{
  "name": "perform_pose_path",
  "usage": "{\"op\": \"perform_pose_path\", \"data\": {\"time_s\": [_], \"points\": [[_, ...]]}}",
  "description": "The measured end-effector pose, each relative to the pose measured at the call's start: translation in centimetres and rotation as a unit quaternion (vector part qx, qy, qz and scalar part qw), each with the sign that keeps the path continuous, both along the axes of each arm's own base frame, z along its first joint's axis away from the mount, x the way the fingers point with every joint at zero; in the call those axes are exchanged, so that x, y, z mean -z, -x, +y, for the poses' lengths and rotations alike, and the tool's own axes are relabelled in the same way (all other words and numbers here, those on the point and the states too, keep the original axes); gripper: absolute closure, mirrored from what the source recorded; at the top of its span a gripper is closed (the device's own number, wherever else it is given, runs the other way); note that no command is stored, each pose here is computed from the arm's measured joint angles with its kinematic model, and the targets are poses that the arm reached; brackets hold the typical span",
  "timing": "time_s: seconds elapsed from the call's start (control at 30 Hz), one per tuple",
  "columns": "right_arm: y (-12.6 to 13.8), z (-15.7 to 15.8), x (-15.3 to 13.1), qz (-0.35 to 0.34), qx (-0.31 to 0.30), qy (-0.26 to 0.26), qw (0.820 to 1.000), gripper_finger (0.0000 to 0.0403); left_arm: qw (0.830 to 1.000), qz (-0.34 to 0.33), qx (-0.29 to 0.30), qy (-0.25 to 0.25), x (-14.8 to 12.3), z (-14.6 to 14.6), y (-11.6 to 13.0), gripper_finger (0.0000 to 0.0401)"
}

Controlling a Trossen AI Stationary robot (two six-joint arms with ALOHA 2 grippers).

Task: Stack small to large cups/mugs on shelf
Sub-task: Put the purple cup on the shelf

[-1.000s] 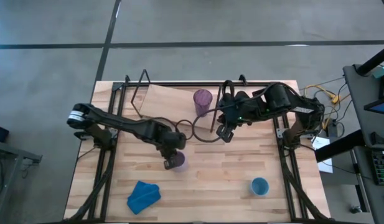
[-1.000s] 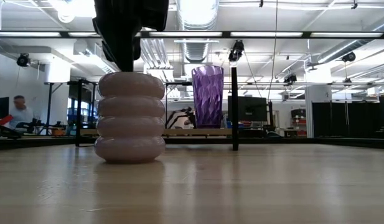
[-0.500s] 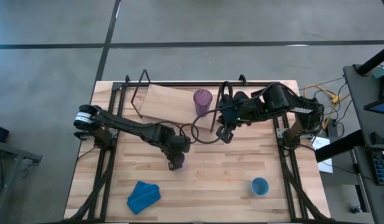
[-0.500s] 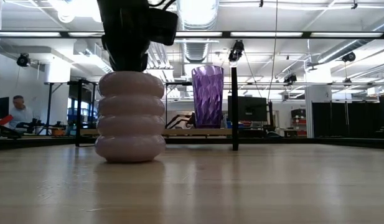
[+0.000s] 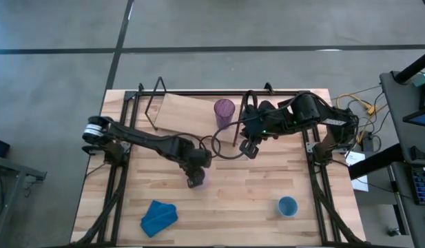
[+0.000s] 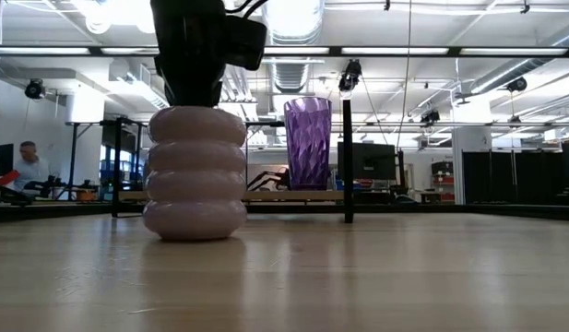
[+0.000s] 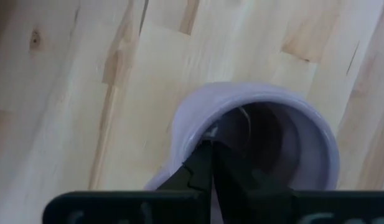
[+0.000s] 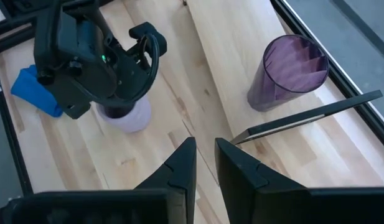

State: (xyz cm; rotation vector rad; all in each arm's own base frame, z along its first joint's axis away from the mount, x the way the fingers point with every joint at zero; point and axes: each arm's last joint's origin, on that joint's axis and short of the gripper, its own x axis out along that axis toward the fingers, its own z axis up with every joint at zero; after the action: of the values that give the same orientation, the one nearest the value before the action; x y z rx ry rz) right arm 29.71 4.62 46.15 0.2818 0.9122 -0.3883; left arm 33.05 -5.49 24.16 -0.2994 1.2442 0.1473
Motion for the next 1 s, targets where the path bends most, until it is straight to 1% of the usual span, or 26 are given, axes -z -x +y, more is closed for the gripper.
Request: {"op": "perform_pose_path", "data": {"time_s": [0.33, 0.63, 0.77, 0.83, 1.0], "points": [[0.0, 0.0, 0.0, 0.0, 0.0, 0.0, 1.0, 0.0349, 1.0, -0.028, 0.0, 0.004, -1.7, 0.3, 0.6, 0.0401], [0.0, 0.0, 0.0, 0.0, 0.0, 0.0, 1.0, 0.0349, 0.999, -0.033, 0.008, 0.009, -2.1, 0.3, 0.7, 0.0399], [0.0, 0.0, 0.0, 0.0, 0.0, 0.0, 1.0, 0.0349, 0.999, -0.035, 0.028, 0.001, -2.0, 0.3, 0.7, 0.0374], [0.0, 0.0, 0.0, 0.0, 0.0, 0.0, 1.0, 0.0349, 0.999, -0.037, 0.037, -0.002, -2.1, 0.3, 0.7, 0.0355], [0.0, 0.0, 0.0, 0.0, 0.001, -0.001, 1.0, 0.0349, 0.999, -0.038, 0.035, -0.012, -2.1, 0.4, 0.7, 0.03]]}}
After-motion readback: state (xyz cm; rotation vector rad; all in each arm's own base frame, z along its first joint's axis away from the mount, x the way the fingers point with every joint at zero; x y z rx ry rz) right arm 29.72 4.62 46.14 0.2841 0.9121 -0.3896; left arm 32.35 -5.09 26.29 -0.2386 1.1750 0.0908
